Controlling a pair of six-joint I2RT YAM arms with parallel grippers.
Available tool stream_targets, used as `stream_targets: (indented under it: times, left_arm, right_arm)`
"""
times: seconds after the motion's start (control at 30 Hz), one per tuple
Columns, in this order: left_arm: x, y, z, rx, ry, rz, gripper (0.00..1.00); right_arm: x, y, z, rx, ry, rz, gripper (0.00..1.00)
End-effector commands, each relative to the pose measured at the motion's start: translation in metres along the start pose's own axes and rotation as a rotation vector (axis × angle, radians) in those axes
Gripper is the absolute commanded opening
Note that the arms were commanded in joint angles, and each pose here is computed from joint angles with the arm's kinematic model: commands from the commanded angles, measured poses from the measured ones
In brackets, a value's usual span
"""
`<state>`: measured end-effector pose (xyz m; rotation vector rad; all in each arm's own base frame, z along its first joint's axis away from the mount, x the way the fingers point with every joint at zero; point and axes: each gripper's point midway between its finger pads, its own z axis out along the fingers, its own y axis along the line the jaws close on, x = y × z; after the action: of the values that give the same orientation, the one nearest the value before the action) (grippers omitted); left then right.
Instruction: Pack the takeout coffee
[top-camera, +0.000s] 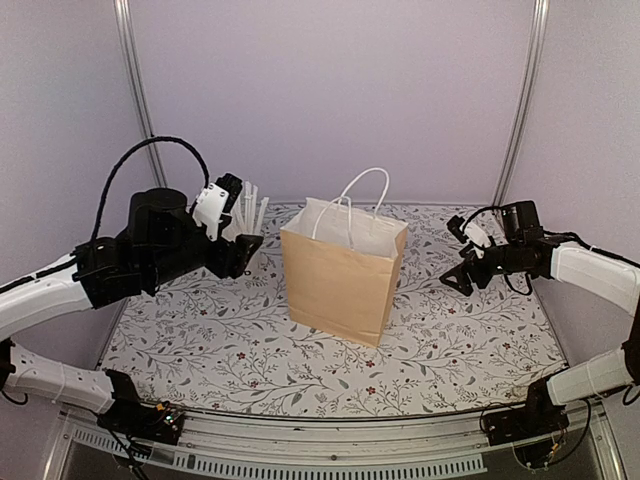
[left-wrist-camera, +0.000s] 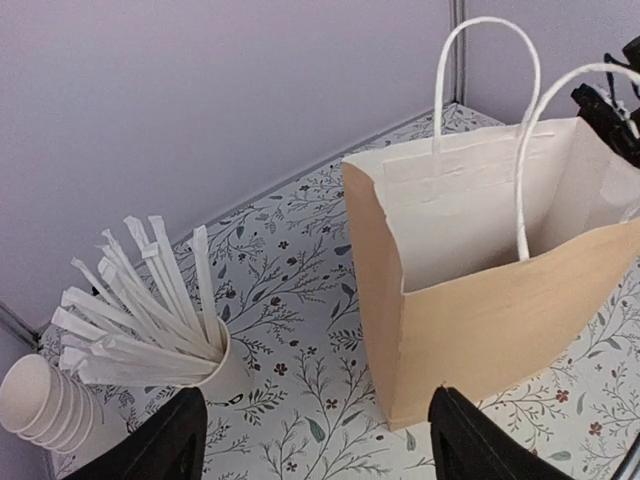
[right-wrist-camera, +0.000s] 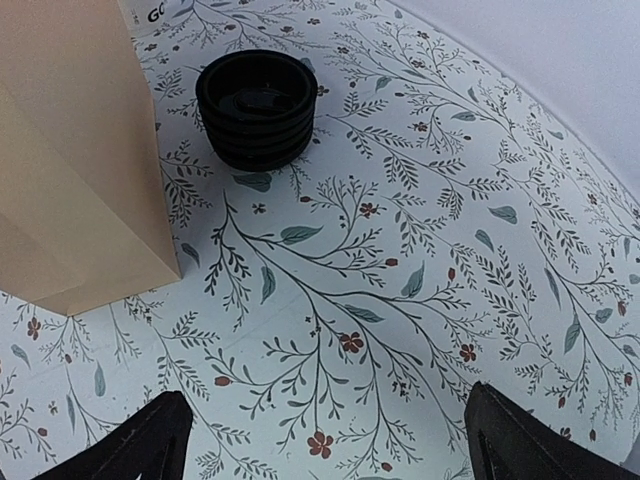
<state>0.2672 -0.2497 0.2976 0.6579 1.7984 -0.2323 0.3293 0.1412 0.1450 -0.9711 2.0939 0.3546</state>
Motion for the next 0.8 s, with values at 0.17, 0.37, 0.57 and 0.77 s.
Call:
stream_targets:
  times: [0.17, 0.37, 0.57, 0.77]
  left_arm:
    - [0.027, 0.074, -0.003, -0.189, 0.000, -0.373, 0.77]
    - [0.031, 0.117, -0.002, -0.228, -0.035, -0.552, 0.63]
    - [0.022, 0.140, 0.007, -0.214, -0.058, -0.591, 0.45]
    - [-0.015, 0.097, 0.049, 0.076, -0.052, -0.515, 0.40]
  right_arm:
    - [-0.026, -0.046, -0.028, 0.290, -0.079, -0.003, 0.99]
    - [-0.017, -0.045, -0.025, 0.292, -0.059, -0.034, 0.99]
    - [-0.010, -0.042, -0.018, 0.271, -0.032, -0.051, 0.99]
    - [-0.007, -0.040, -0.014, 0.251, -0.022, -0.059, 0.98]
